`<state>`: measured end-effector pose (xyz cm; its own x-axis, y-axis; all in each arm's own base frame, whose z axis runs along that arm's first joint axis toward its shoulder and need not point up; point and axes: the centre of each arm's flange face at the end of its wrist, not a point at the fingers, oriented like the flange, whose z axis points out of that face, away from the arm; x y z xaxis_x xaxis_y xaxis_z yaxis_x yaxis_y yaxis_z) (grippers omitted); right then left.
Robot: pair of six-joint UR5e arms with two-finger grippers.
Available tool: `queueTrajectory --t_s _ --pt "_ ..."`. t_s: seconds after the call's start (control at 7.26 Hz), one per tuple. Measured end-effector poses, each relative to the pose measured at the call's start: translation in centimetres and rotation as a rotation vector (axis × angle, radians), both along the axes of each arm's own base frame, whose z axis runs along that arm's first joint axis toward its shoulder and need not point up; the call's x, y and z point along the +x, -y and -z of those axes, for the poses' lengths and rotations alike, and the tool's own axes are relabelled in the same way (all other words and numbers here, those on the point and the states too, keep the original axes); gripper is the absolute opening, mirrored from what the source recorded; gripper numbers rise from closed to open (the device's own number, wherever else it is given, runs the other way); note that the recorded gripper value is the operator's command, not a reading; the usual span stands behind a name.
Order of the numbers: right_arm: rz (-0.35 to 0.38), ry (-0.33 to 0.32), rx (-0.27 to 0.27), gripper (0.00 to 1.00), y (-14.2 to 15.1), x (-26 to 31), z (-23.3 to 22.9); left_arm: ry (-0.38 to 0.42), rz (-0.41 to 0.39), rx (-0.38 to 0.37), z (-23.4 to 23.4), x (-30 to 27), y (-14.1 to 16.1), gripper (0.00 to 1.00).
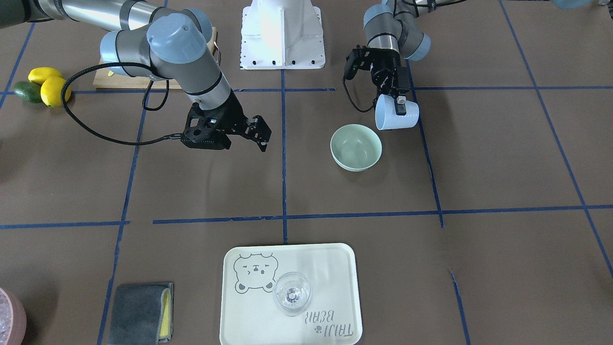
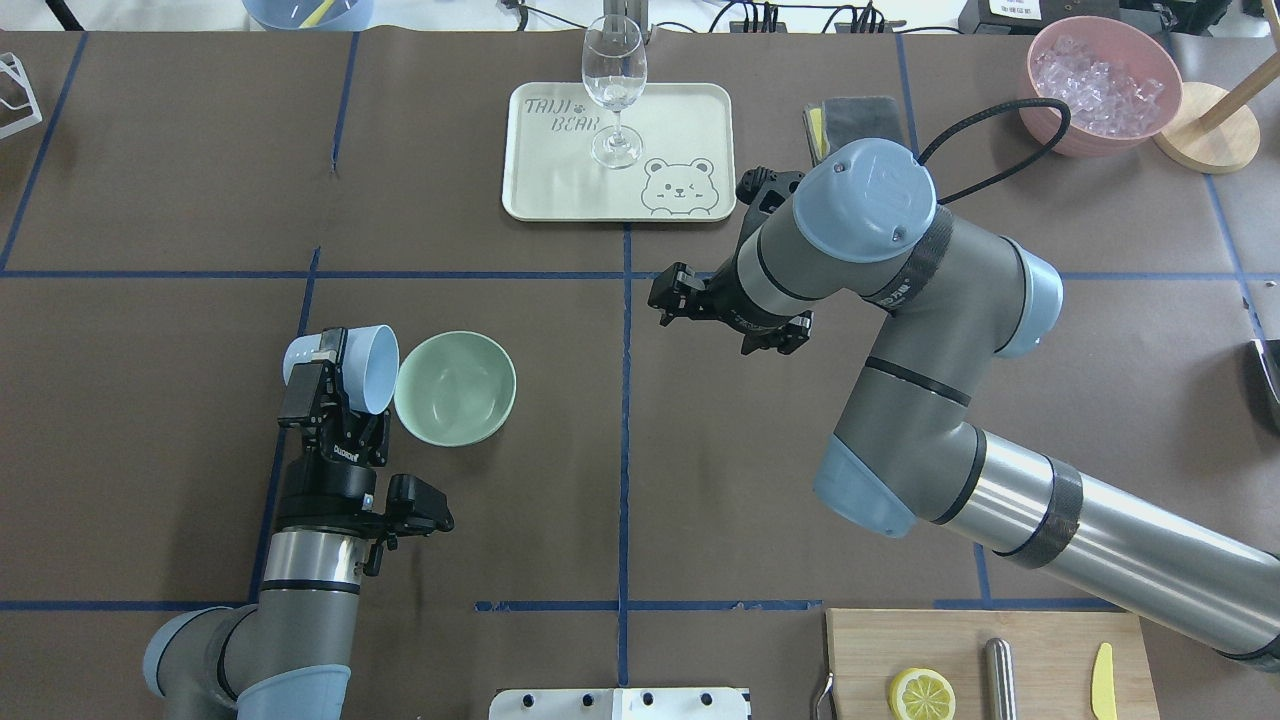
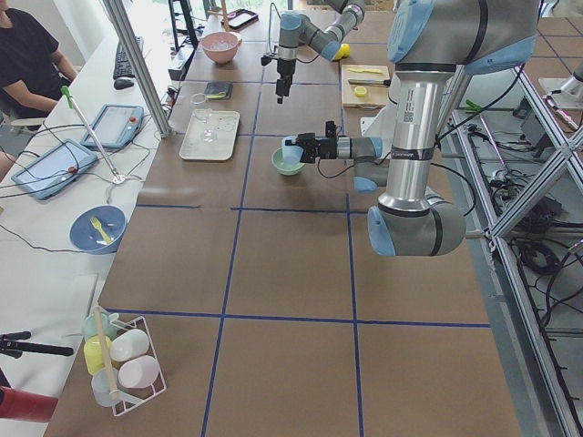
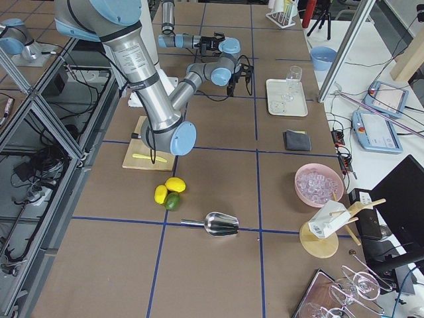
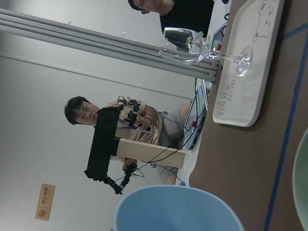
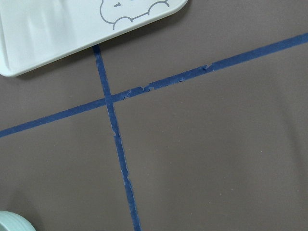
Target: Pour ice into bowl
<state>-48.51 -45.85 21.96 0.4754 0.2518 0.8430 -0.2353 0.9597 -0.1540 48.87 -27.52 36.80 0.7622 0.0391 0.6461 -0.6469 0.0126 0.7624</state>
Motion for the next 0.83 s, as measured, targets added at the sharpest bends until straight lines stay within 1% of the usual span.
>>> queueTrajectory --t_s 0.14,0.41,0.69,0.83 --pt "-0.003 0.0 0.0 1.0 0.14 0.13 0.02 0.089 0.004 0.003 -0.12 -0.06 0.03 0.0" --pt "-0.006 0.002 0.0 1.0 0.28 0.25 0.11 0.269 0.043 0.014 0.0 -0.57 0.05 0.0" --pt "-0.007 0.002 0.0 1.0 0.33 0.26 0.13 0.388 0.06 0.016 0.2 -0.85 0.04 0.0" --pt "-0.007 0.002 0.0 1.0 0.34 0.25 0.2 0.421 0.061 0.016 0.29 -0.9 0.0 0.0"
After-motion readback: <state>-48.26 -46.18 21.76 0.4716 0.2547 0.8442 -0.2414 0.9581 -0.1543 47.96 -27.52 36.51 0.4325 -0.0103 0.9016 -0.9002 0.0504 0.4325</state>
